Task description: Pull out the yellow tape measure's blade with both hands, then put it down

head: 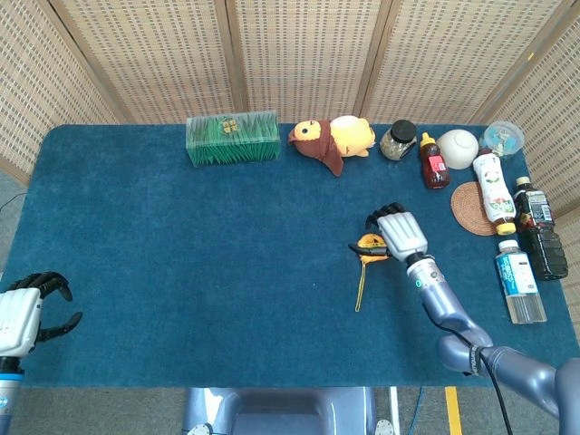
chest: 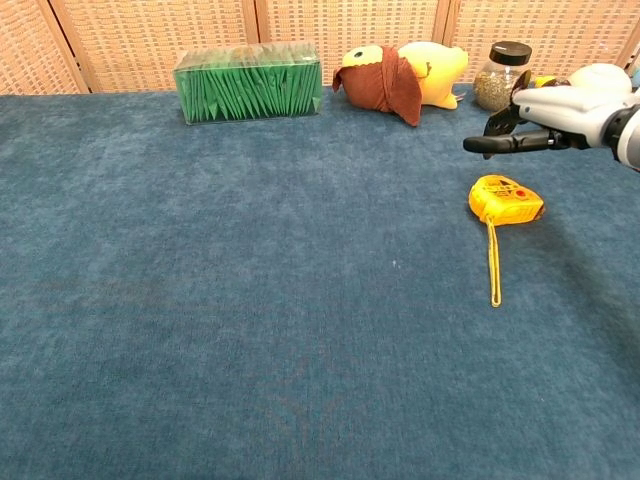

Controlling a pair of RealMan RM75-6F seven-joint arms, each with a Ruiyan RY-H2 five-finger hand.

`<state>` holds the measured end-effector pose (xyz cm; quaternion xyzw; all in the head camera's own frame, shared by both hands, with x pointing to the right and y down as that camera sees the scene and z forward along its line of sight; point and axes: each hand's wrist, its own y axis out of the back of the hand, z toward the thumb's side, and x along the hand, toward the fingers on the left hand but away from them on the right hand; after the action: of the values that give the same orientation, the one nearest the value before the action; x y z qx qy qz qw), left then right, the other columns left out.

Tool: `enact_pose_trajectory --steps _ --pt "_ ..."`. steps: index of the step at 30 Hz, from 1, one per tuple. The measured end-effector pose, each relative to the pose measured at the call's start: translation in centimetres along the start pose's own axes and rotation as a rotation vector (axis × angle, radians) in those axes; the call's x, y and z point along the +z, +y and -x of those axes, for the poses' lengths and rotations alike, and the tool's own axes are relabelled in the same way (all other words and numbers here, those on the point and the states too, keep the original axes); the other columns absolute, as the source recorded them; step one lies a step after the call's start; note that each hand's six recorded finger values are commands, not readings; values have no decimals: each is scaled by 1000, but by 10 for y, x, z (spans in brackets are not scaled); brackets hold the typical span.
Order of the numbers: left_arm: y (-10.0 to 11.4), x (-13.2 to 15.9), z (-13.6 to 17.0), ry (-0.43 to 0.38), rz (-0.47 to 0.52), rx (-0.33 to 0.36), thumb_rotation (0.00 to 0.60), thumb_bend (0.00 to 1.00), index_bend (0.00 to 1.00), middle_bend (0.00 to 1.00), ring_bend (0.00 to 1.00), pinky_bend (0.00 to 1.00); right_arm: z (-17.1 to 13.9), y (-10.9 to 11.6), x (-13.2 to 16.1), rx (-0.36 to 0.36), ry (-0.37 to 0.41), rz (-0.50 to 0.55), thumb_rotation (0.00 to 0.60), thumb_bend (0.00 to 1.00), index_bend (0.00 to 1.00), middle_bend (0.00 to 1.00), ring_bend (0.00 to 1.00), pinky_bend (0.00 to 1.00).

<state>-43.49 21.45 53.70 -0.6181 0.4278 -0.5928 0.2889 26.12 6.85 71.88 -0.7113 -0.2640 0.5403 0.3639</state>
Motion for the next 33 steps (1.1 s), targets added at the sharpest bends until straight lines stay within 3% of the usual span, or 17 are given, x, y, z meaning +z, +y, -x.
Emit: enact_pose_trajectory --steps 17,33 --pt "-3 -10 5 21 11 -8 588 192 537 383 296 327 11 -21 3 49 14 -86 0 129 393 323 211 129" --pt "-6 -10 4 13 16 -12 585 192 537 383 297 327 -5 -27 17 61 78 -138 0 129 396 326 214 131"
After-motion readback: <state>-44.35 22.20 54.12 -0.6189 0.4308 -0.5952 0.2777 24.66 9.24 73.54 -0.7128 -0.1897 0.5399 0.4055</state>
